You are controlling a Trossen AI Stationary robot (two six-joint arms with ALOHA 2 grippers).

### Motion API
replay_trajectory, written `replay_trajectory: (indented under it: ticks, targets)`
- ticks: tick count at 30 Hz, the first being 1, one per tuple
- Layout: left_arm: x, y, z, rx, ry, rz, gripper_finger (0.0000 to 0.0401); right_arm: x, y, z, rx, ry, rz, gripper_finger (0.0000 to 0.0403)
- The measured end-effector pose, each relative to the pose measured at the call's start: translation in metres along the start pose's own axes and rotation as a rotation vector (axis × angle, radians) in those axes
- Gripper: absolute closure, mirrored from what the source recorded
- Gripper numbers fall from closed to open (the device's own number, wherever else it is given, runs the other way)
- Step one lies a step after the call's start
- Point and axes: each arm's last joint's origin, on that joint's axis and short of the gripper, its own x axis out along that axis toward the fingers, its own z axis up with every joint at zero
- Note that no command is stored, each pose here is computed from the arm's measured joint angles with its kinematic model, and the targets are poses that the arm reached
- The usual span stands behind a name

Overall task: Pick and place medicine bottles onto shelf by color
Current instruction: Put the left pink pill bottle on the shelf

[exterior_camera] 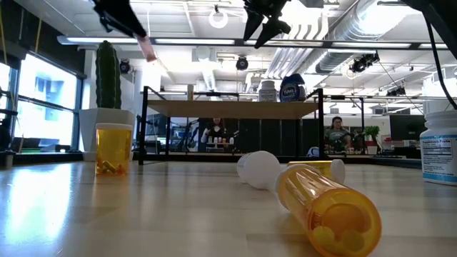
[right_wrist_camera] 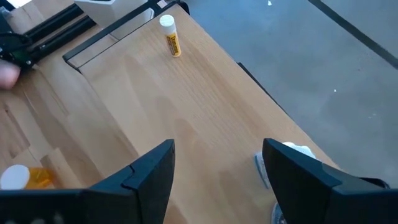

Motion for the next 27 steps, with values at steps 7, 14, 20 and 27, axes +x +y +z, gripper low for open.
replay_trajectory:
  ticks: [7, 14, 20, 27]
  targets:
    - [0.01, 0.035, 0.029, 0.03, 0.022, 0.137, 0.0284, 0.0, -0.003, 0.001, -0.033, -0.003, -0.019, 0.0169]
    - [0.024, 0.072, 0.059, -0.08, 0.058, 0.192, 0.0284, 0.001, -0.013, 0.002, -0.019, -0.002, -0.037, 0.0169]
    - [0.041, 0.092, 0.071, -0.203, 0.134, 0.15, 0.0284, 0.002, -0.021, 0.0, -0.013, 0.033, -0.056, 0.0169]
    - [0.067, 0.095, 0.071, -0.226, 0.2, 0.087, 0.0284, 0.002, -0.026, 0.0, -0.007, 0.04, -0.065, 0.0169]
